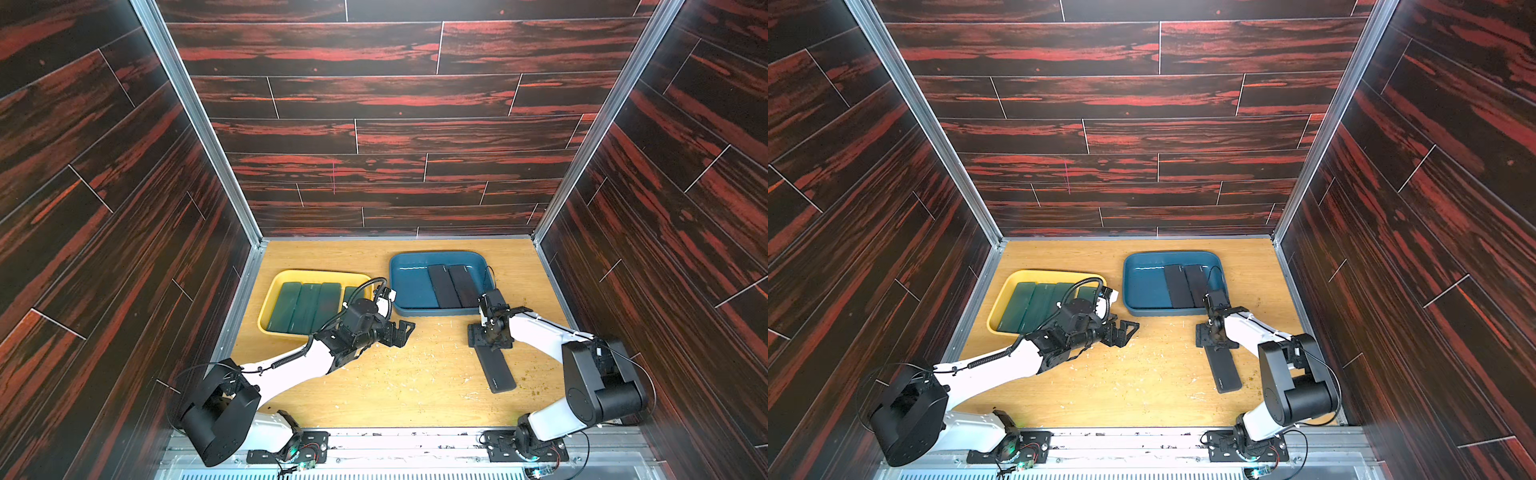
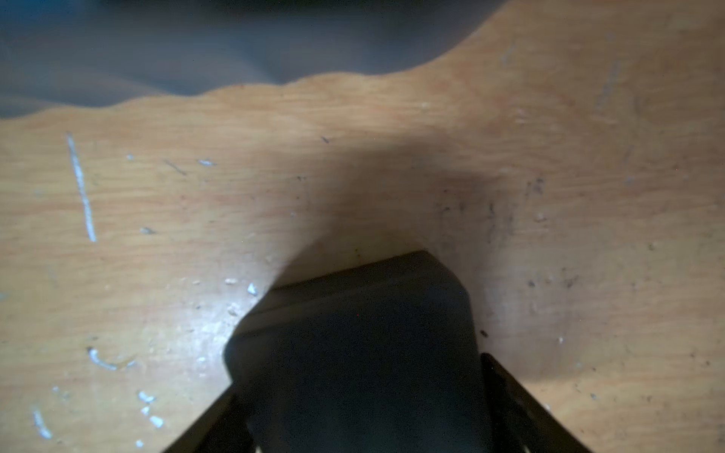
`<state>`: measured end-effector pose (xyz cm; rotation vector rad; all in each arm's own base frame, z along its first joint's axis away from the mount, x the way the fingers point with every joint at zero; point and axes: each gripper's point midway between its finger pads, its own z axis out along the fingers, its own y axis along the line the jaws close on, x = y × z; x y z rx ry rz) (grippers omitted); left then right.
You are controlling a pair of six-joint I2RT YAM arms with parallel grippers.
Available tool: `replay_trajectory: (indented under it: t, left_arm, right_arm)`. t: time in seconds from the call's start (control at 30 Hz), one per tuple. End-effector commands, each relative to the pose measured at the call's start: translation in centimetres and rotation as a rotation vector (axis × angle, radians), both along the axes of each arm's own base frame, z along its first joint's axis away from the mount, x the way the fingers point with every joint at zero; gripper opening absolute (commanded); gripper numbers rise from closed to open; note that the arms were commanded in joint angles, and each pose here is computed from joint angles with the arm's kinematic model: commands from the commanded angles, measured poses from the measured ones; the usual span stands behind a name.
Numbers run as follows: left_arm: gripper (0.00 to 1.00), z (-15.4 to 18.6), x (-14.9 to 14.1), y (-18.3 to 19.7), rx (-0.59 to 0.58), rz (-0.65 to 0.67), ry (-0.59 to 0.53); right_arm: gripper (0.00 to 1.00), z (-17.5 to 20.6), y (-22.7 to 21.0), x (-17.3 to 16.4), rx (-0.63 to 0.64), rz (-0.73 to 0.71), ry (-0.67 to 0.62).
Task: Place the pencil cases by color into the storage box
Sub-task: Pick up the pencil case from the center of the board.
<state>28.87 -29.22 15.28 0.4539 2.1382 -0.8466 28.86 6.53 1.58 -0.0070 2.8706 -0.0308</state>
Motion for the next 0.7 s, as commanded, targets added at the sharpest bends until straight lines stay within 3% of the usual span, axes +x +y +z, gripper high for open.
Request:
replay_trajectory:
  t: [0.0, 0.3, 0.67]
  left_arm:
    - [0.95, 1.6, 0.0, 0.2, -0.011, -0.002, -0.052]
    - [0.95, 1.8, 0.1, 0.0, -0.007, -0.001, -0.046]
    - [0.95, 1.7, 0.5, -0.6, -0.01, -0.003, -0.02]
  right_arm:
    - [0.76, -0.3, 0.5, -0.5, 0.026, 0.008, 0.036]
    - [0.61, 1.2, 0.7, -0.5, 0.054, 0.003, -0.031]
    - [0.59, 2.9, 1.5, -0.4, 0.085, 0.013, -0.083]
